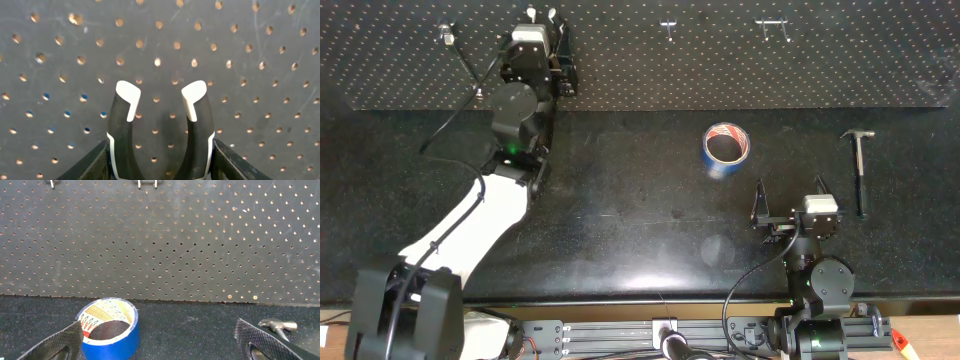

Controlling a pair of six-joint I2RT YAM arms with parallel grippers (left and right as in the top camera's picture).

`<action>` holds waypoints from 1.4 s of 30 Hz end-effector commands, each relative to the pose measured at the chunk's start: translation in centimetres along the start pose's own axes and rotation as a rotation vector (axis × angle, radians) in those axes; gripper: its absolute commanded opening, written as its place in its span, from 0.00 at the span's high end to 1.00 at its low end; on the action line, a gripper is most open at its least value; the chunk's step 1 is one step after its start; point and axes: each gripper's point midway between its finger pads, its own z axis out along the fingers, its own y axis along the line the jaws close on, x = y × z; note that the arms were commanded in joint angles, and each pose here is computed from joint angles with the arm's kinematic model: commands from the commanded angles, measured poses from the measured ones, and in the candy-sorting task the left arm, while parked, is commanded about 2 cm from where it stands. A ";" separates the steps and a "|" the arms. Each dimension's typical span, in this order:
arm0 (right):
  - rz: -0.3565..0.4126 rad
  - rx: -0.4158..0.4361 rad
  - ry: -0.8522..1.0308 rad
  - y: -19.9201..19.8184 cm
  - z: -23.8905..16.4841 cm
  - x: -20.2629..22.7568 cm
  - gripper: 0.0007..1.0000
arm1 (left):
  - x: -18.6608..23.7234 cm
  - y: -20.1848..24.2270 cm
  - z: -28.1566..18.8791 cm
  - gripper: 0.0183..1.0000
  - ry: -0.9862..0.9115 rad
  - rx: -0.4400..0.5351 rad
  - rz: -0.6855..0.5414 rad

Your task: Place Tools Onto Pegboard

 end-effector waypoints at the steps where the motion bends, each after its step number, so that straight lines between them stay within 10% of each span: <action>1: -0.003 -0.007 0.001 0.2 0.0 0.1 0.02 | 1.1 0.1 0.8 0.99 0.018 -0.009 0.009; 10: -0.003 -0.007 0.001 0.2 0.0 0.1 0.02 | 4.3 0.3 0.8 0.99 0.134 -0.013 0.032; 19: -0.003 -0.007 0.001 0.2 0.0 0.1 0.02 | 1.6 0.3 -0.3 0.00 0.095 -0.010 0.024; 29: -0.003 -0.007 0.001 0.2 0.0 0.1 0.02 | -6.6 5.0 -13.5 0.00 0.066 -0.079 0.012; 42: -0.003 -0.007 0.001 0.2 0.0 0.1 0.02 | 0.5 10.1 -24.3 0.00 -0.330 -0.162 -0.011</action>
